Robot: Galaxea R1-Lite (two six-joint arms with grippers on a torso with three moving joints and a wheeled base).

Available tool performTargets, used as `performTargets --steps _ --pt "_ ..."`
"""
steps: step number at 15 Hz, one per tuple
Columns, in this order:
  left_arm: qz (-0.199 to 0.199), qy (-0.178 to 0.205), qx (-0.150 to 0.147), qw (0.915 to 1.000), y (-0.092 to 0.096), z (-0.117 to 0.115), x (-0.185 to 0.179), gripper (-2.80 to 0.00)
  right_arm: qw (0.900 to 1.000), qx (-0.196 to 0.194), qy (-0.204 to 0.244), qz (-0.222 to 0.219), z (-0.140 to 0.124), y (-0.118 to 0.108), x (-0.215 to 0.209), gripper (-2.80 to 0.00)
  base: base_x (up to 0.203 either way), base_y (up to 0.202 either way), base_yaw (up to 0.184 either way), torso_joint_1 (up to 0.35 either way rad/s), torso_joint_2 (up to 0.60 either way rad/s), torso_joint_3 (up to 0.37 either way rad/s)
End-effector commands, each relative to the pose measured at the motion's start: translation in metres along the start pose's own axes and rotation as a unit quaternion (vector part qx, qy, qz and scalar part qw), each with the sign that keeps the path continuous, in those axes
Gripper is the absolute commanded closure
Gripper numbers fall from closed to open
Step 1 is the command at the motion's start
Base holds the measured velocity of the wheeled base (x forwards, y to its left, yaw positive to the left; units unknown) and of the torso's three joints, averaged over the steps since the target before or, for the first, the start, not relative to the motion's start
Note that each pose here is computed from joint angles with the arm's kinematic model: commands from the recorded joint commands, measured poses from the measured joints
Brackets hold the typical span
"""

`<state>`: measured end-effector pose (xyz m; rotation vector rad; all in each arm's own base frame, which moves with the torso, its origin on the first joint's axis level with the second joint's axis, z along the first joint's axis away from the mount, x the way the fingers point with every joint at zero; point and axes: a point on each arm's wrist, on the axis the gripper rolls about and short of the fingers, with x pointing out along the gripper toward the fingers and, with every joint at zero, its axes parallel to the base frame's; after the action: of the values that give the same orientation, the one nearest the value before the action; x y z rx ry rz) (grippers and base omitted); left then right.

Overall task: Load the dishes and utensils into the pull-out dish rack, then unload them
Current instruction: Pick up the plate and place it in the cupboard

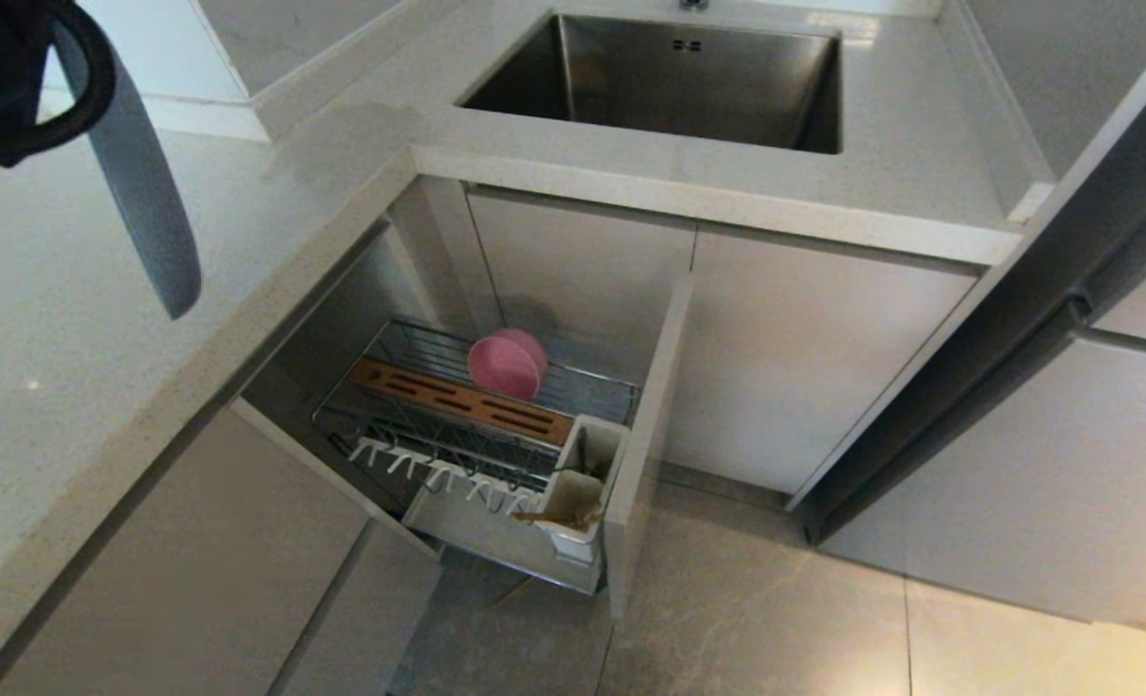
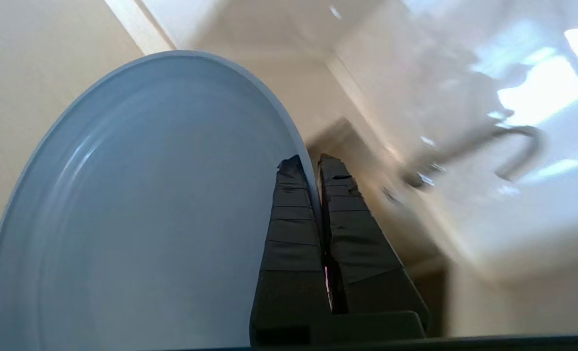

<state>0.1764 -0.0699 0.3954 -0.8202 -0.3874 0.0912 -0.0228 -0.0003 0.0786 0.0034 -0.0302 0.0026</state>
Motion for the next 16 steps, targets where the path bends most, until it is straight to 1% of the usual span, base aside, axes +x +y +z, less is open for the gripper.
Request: performTargets --steps 1,3,6,7,10,13,14,16 --pt "-0.003 0.013 -0.014 0.9998 0.000 -0.005 -0.008 0.00 1.000 0.000 0.004 0.000 -0.002 0.000 0.001 0.00 0.000 0.000 0.000 0.000 0.00 0.000" --pt "0.003 0.017 -0.023 0.9996 -0.004 -0.009 -0.012 0.00 1.000 0.000 0.004 0.000 -0.002 0.000 0.001 0.00 0.000 0.000 0.000 0.000 0.00 0.000" --pt "-0.005 0.043 -0.066 0.9969 -0.014 -0.019 -0.024 0.00 1.000 0.000 0.004 0.000 -0.002 0.000 0.001 0.00 0.000 0.000 0.000 0.000 0.00 0.000" --pt "-0.004 0.051 -0.073 0.9960 -0.015 -0.023 -0.026 0.00 1.000 0.000 0.004 0.000 -0.002 0.000 0.001 0.00 0.000 0.000 0.000 0.000 0.00 0.000" --pt "-0.009 0.093 -0.073 0.9930 -0.020 -0.049 -0.031 0.00 1.000 0.000 0.004 0.000 -0.002 0.000 0.001 0.00 0.000 0.000 0.000 0.000 0.00 0.000" --pt "-0.006 0.123 -0.089 0.9884 -0.026 -0.075 -0.032 0.00 1.000 0.000 0.004 0.000 -0.002 0.000 0.001 0.00 0.000 0.000 0.000 0.000 0.00 0.000" --pt "0.002 0.126 -0.088 0.9881 -0.027 -0.086 -0.030 0.00 1.000 0.000 0.004 0.000 -0.002 0.000 0.001 0.00 0.000 0.000 0.000 0.000 0.00 0.000" --pt "0.025 0.117 -0.080 0.9897 -0.027 -0.113 -0.023 0.00 1.000 0.000 0.004 0.000 -0.002 0.000 0.001 0.00 0.000 0.000 0.000 0.000 0.00 0.000"
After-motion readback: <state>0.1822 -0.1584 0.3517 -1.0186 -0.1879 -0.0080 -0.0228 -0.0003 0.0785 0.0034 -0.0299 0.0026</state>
